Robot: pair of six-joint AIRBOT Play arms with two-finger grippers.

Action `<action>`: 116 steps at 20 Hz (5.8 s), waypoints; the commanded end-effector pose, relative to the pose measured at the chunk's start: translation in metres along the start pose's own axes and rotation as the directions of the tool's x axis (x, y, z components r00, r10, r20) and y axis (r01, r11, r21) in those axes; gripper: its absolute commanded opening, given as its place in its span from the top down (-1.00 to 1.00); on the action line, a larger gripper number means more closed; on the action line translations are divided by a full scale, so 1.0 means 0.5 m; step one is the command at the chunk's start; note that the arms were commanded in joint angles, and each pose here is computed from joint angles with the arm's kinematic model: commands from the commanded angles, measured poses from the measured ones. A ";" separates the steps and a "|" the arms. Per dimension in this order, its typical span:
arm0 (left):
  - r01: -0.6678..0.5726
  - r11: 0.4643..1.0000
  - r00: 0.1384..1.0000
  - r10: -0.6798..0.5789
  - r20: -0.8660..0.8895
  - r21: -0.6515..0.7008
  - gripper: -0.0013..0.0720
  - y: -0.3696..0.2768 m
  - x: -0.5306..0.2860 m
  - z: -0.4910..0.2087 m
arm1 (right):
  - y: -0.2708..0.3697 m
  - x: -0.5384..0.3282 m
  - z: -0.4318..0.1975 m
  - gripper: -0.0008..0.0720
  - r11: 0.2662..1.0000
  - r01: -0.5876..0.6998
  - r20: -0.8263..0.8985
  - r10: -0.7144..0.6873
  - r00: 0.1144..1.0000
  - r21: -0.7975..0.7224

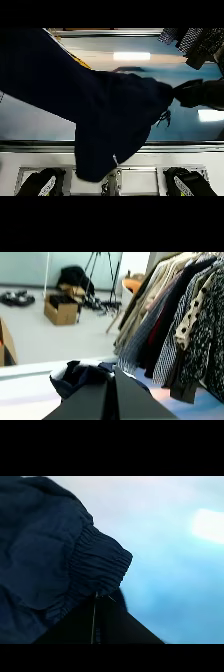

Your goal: Fold the clothes and pants, and hang the long-sleeved shirts on hangers.

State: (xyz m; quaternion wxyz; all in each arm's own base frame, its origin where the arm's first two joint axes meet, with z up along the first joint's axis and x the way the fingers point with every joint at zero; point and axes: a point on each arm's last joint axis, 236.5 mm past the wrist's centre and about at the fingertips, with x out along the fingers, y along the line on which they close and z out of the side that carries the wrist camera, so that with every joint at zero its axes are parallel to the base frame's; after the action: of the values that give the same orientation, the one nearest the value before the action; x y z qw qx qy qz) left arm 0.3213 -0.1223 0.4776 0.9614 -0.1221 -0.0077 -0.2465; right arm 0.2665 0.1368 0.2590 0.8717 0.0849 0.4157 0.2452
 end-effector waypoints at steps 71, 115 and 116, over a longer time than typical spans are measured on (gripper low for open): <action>-0.614 0.727 0.326 -0.120 -0.938 -0.307 0.95 0.261 -0.113 -1.088 | -0.403 0.583 -0.317 -0.28 0.626 0.156 -0.105 -0.118 0.987 0.765; -0.242 0.912 0.731 -0.053 -0.680 -0.332 0.95 0.246 0.291 -0.630 | -0.363 0.298 -0.145 0.94 0.880 0.382 -0.422 -0.244 0.873 0.282; -0.255 0.907 0.716 -0.055 -0.696 -0.334 0.95 0.256 0.293 -0.652 | -0.370 0.310 -0.135 0.94 0.880 0.381 -0.409 -0.249 0.878 0.283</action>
State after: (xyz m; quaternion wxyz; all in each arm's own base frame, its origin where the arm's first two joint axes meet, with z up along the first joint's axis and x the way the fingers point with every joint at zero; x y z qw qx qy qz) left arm 0.4772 -0.1557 0.1864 0.8724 -0.2124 0.3781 -0.2253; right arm 0.3328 0.0549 0.0669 0.7758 0.1303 0.6162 0.0390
